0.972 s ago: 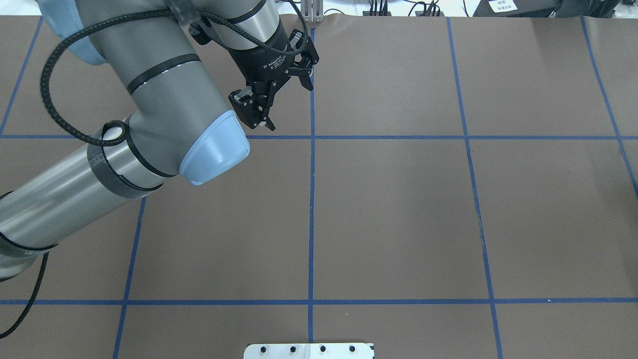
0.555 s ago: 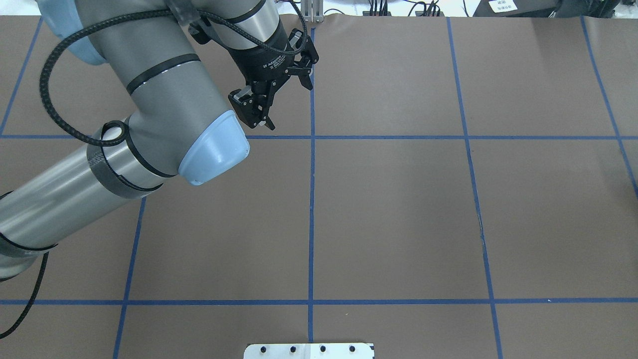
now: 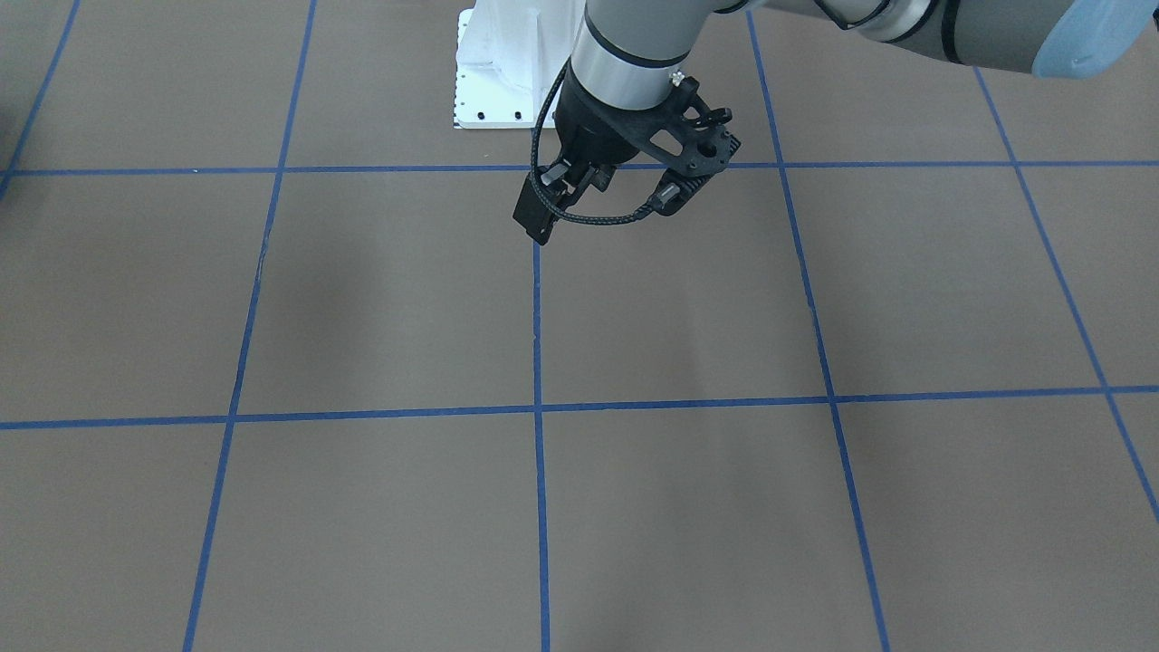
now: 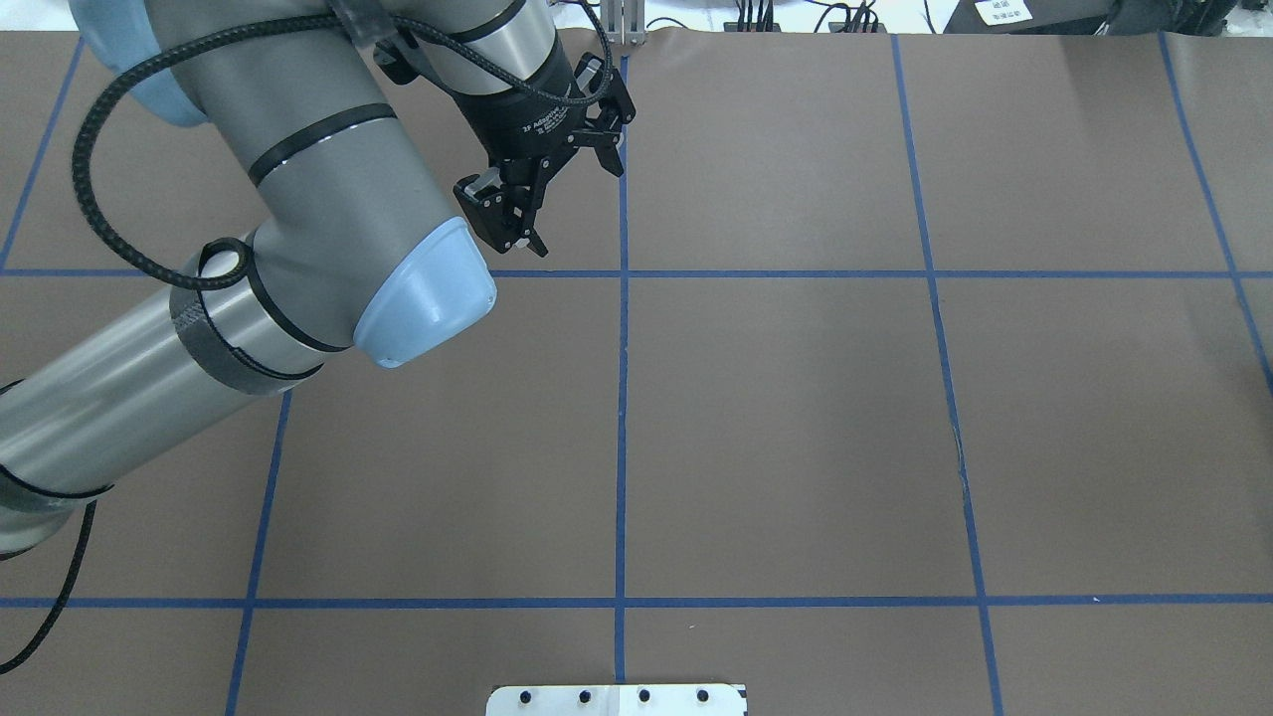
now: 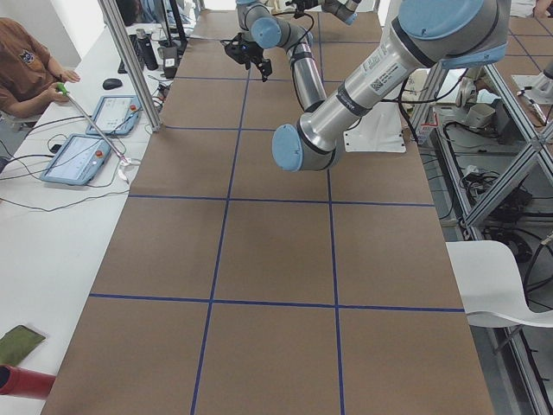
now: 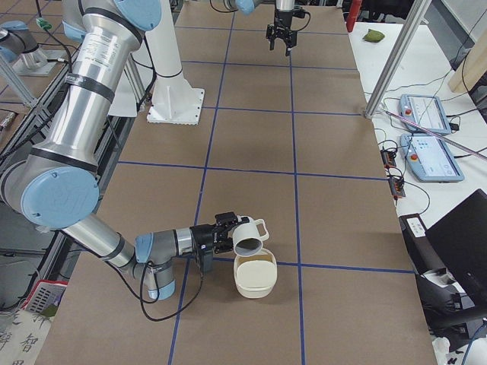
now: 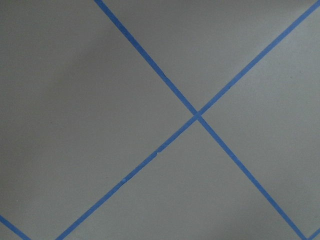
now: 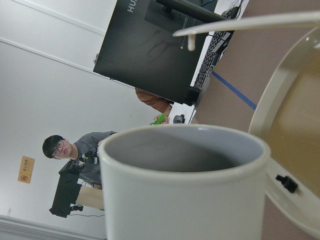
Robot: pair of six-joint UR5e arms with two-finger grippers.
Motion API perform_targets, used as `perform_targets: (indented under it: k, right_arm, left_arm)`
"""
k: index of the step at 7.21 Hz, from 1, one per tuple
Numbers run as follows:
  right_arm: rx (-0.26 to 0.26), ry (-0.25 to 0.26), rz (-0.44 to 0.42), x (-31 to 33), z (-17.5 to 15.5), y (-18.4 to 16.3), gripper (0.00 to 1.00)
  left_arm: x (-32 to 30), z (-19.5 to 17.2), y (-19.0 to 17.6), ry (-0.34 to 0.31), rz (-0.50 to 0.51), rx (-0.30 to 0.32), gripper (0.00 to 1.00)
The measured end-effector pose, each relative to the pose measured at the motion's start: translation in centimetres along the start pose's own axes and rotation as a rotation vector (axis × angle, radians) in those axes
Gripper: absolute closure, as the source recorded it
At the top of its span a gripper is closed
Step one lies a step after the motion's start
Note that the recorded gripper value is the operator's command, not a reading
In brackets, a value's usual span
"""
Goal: Left arm hands cup to right arm to dump lemon
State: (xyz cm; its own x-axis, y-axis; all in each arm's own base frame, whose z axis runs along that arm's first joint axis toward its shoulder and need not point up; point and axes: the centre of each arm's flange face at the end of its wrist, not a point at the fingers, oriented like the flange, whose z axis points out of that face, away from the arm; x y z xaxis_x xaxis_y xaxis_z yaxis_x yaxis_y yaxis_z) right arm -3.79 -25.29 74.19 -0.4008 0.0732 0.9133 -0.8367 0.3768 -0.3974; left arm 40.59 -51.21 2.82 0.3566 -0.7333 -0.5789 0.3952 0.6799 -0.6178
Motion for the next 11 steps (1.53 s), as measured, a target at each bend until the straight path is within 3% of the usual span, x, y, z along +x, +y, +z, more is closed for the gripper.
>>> perform_targets:
  k: [11]
  right_arm:
    - [0.052,-0.101,0.421,-1.1,2.1,-0.7,0.7]
  left_arm:
    - [0.1,-0.5,0.1,0.016,0.012,0.019,0.0]
